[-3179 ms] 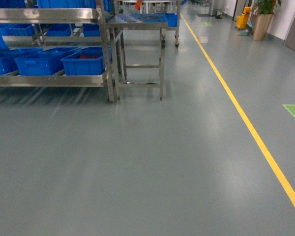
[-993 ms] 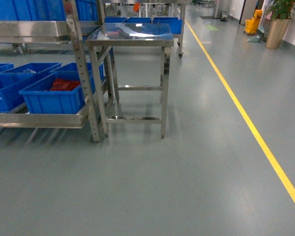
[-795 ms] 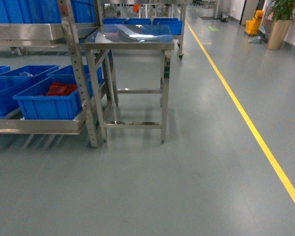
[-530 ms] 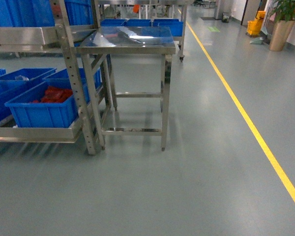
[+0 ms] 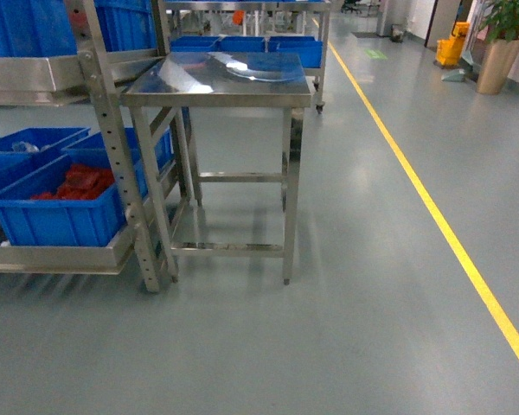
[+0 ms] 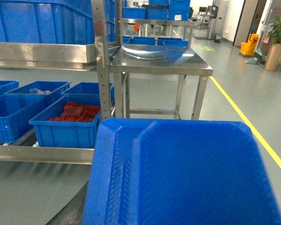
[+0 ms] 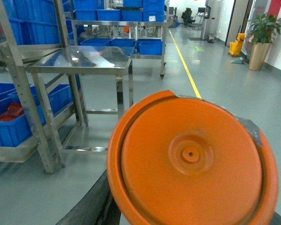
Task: Sort blue parts and orange caps into right shelf containers
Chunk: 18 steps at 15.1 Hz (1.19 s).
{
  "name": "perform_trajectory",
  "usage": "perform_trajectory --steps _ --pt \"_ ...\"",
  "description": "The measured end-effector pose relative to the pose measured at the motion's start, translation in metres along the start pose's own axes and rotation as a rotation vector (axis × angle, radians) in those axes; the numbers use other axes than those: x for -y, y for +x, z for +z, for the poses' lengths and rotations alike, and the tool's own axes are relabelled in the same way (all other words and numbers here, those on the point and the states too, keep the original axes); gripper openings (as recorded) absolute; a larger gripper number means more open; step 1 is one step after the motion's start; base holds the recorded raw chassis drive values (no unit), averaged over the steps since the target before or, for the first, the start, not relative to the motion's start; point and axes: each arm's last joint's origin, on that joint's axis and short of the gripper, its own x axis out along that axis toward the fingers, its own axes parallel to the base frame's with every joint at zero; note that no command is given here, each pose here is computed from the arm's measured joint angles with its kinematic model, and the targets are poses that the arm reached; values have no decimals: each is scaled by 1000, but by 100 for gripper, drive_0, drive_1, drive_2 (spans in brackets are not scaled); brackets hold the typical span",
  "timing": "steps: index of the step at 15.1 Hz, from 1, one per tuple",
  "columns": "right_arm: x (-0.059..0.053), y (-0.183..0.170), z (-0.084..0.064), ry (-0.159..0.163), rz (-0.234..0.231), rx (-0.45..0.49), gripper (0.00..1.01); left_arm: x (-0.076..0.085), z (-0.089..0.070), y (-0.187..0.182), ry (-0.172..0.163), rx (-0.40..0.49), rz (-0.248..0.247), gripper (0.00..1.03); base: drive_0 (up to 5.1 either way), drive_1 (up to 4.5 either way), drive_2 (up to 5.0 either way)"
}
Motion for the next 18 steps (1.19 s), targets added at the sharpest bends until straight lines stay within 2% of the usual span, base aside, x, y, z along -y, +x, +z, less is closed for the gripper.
perform_trajectory --steps 8,13,18 --pt "0 0 0 0 0 -2 44 0 0 0 0 -1 0 43 5 434 -424" --pt "0 0 0 0 0 0 44 0 0 0 0 2 -2 43 0 0 0" --pt "0 0 0 0 0 -3 44 0 0 0 0 0 -2 43 -497 247 247"
